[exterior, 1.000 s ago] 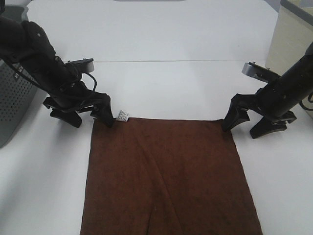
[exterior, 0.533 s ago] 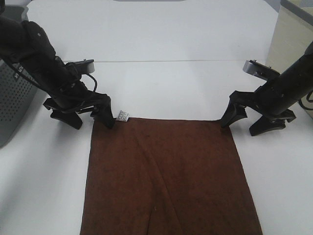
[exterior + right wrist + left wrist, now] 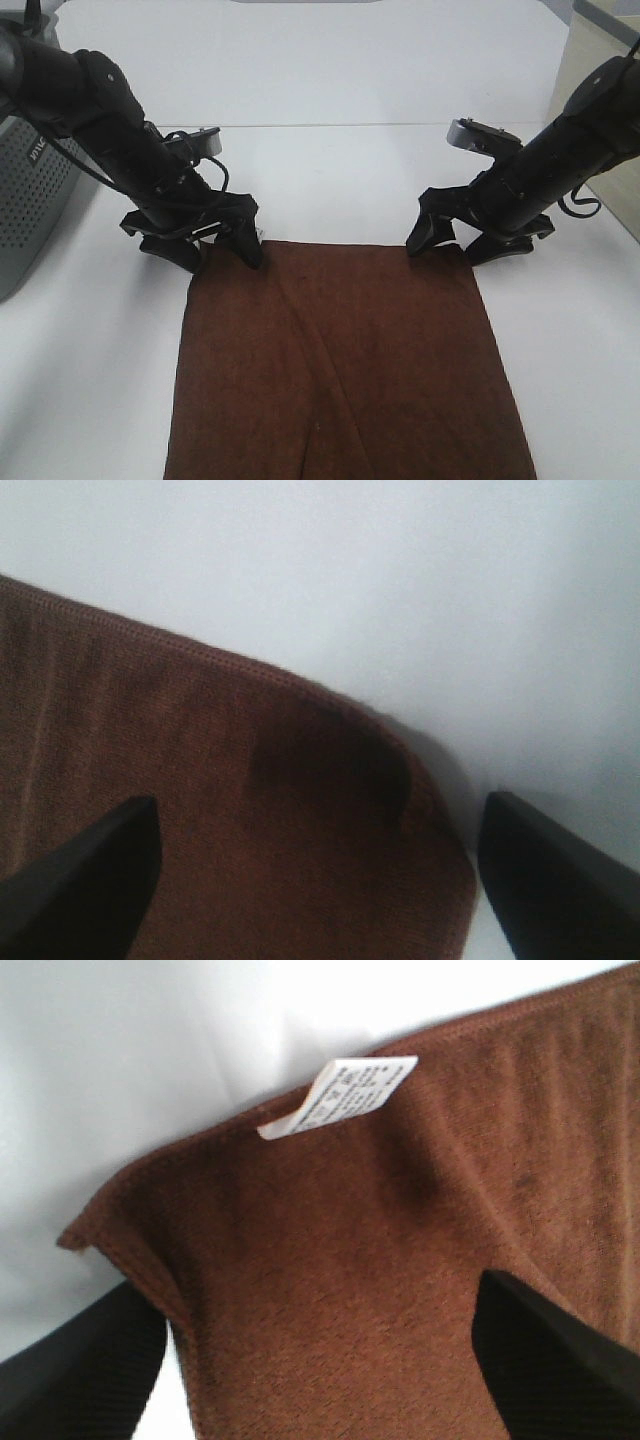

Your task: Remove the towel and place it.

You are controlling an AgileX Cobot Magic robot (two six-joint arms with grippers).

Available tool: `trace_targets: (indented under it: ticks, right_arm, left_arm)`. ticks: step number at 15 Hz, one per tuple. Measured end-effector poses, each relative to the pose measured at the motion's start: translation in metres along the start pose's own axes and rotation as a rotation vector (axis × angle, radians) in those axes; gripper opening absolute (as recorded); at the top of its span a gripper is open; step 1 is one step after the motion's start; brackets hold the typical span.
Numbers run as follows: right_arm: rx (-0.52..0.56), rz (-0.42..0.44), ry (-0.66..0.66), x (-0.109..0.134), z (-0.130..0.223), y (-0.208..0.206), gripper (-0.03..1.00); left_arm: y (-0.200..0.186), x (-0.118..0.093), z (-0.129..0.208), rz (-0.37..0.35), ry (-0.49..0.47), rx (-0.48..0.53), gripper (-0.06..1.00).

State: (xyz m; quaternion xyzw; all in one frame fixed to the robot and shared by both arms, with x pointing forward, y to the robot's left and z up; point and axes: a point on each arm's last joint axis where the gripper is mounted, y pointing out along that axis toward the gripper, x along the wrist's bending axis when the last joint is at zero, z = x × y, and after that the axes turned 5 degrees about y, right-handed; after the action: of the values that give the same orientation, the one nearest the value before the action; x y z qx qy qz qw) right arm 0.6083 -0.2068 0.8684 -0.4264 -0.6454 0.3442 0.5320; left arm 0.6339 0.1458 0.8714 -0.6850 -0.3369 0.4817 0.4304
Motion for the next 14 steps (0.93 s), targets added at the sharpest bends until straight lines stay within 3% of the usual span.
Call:
trace_targets:
  ticks: [2,4,7,11,14]
  right_arm:
    - [0.001,0.002,0.012,-0.0012,-0.0013,0.003,0.79]
    - [-0.005,0.009,0.011,-0.0021,-0.002,0.0039,0.7]
    - [-0.006,0.024,0.005,-0.0048,-0.0018,0.0073,0.45]
    - [-0.013,0.038,-0.003,-0.0067,-0.0023,0.0086,0.19]
    - [-0.016,0.041,-0.004,-0.0071,-0.0025,0.0089,0.13]
  left_arm:
    - [0.0011,0.0005,0.0002,0.0,-0.01,0.002,0.68]
    - [0.0038,0.0021,0.0011,-0.006,-0.01,0.01,0.5]
    - [0.0068,0.0044,0.0025,-0.018,-0.002,0.025,0.24]
    - [0.0079,0.005,0.003,-0.02,-0.002,0.026,0.07]
    - [0.0083,0.0054,0.003,-0.022,-0.001,0.026,0.01]
